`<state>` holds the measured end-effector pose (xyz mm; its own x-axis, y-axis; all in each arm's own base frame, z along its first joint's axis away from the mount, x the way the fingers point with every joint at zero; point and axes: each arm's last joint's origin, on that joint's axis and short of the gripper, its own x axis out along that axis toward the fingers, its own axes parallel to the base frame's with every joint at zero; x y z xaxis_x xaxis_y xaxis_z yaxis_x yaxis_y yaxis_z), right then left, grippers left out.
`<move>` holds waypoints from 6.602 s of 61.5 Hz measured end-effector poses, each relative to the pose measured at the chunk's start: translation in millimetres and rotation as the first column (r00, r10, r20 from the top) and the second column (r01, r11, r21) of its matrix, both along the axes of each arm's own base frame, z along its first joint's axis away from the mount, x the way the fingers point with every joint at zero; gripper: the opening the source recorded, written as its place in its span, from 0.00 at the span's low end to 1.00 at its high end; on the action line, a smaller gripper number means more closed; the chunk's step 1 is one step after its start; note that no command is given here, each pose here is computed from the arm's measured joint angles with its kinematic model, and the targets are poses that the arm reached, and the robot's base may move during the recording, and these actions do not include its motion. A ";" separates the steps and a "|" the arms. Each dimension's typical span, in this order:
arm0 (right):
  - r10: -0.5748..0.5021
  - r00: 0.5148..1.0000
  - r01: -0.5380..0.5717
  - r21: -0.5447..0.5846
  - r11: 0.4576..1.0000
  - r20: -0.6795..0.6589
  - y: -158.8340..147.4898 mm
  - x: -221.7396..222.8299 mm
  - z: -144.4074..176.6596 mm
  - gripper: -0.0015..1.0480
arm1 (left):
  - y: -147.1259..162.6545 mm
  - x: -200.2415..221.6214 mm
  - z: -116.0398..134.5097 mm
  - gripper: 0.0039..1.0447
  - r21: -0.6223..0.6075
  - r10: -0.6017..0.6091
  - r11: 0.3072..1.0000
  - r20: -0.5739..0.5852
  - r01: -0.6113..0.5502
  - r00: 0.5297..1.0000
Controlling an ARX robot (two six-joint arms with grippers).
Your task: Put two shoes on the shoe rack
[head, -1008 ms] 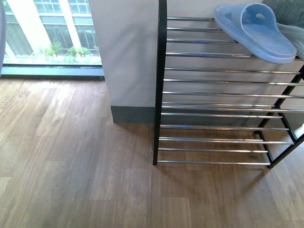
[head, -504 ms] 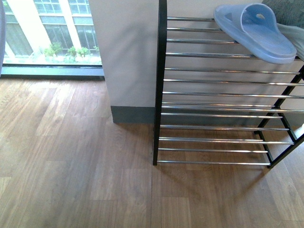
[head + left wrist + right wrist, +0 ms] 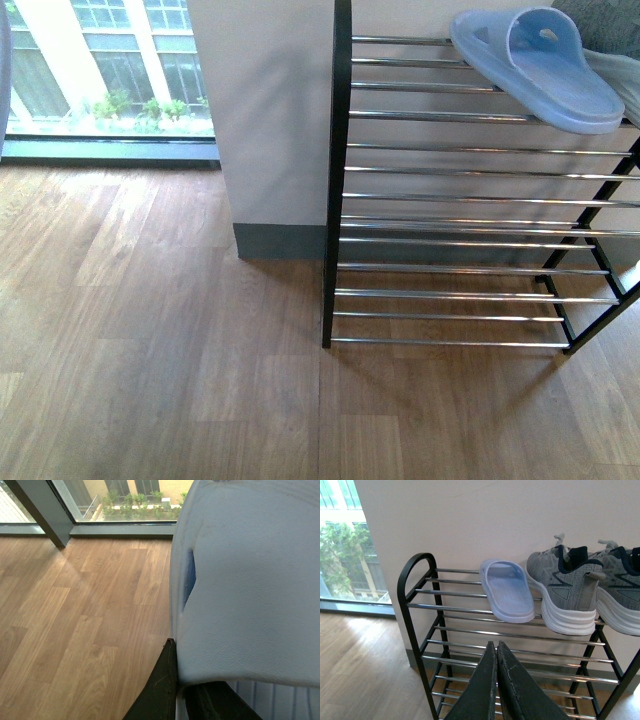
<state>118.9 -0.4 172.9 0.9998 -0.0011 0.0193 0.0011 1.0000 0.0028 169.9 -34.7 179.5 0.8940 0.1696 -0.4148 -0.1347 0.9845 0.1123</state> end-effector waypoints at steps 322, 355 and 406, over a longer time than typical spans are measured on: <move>-0.003 1.000 0.003 0.000 1.000 -0.005 0.1 -22.1 -3.3 0.91 | -36.5 54.5 117.3 0.91 -0.182 0.128 0.980 0.281 -0.078 0.951; -0.001 1.000 0.001 0.000 1.000 -0.005 0.2 -22.1 -3.3 0.91 | 8.7 -12.7 55.9 0.43 -0.077 -0.123 0.982 0.429 0.172 0.895; -0.001 1.000 0.001 0.000 1.000 -0.005 0.2 -22.1 -3.3 0.91 | 34.3 -53.4 -1.5 0.01 -0.053 -0.134 0.983 0.428 0.173 0.894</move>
